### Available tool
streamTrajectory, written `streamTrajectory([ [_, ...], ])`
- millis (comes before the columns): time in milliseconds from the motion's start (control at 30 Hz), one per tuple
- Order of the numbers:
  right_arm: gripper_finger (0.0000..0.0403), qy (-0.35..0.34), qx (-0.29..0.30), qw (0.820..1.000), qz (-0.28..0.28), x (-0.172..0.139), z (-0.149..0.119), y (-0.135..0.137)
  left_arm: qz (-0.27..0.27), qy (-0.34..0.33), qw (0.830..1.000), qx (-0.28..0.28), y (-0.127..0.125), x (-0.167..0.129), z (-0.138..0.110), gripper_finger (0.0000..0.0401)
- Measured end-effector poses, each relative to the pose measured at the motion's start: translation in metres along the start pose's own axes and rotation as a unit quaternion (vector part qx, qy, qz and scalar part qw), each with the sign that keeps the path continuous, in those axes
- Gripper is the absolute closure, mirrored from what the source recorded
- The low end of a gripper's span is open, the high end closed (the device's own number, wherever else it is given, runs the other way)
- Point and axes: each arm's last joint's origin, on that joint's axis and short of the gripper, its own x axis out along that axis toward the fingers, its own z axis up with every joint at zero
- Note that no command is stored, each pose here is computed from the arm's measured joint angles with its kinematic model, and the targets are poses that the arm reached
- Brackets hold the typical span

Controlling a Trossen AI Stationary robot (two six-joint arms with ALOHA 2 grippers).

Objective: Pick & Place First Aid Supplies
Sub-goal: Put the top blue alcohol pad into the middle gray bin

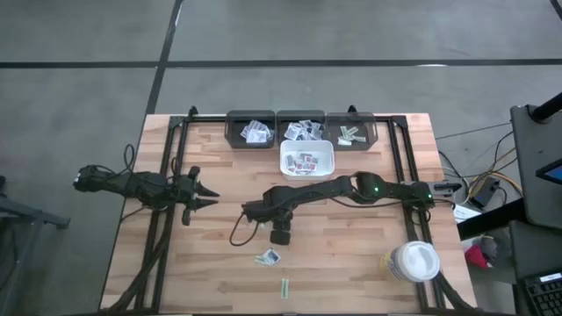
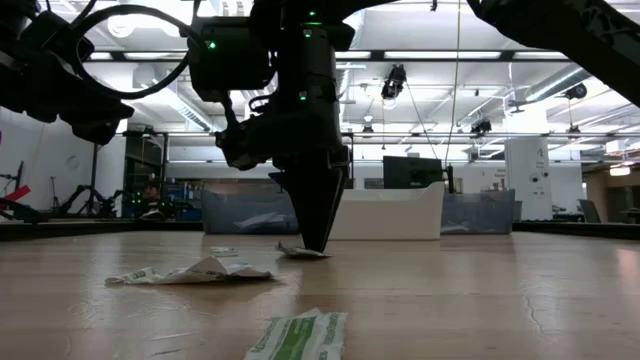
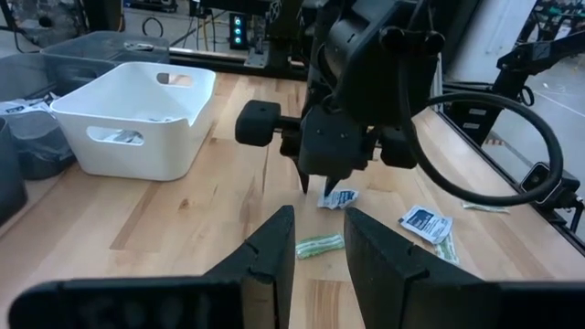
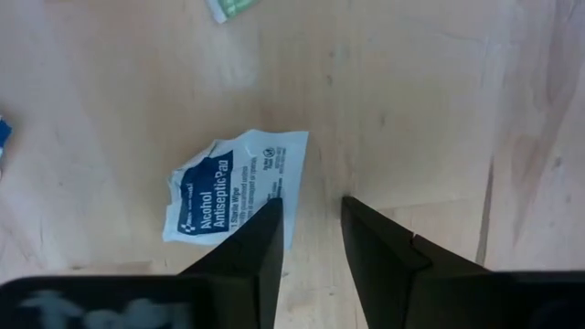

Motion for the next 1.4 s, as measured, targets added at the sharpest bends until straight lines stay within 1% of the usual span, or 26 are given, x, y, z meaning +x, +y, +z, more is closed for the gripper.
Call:
streamTrajectory([
  [300, 0.0329, 0.004, 0.027, 1.000, -0.012, 0.006, 0.000, 0.000, 0.000, 0.000, 1.000, -0.006, 0.000, 0.000, 0.000, 0.0307],
  [367, 0.0339, 0.002, 0.029, 0.999, -0.025, 0.007, -0.001, 0.000, 0.000, 0.000, 1.000, -0.007, 0.000, 0.000, 0.000, 0.0307],
  [500, 0.0354, 0.012, 0.042, 0.996, -0.076, 0.006, -0.005, -0.002, 0.000, 0.000, 1.000, -0.010, 0.000, 0.000, 0.000, 0.0307],
  [600, 0.0359, 0.020, 0.045, 0.995, -0.082, 0.006, -0.006, -0.006, 0.000, 0.000, 1.000, -0.011, 0.000, 0.000, 0.000, 0.0307],
  [800, 0.0352, 0.019, 0.043, 0.995, -0.083, 0.003, -0.006, -0.005, 0.000, 0.000, 1.000, -0.011, 0.000, 0.000, 0.000, 0.0307],
  [1100, 0.0325, -0.003, 0.023, 0.997, -0.071, -0.012, -0.001, -0.003, 0.000, 0.000, 1.000, -0.011, 0.000, 0.000, 0.000, 0.0307],
  [1400, 0.0297, 0.015, 0.020, 0.998, -0.061, -0.006, -0.004, -0.004, 0.000, 0.000, 1.000, -0.012, 0.000, 0.000, 0.000, 0.0307],
])
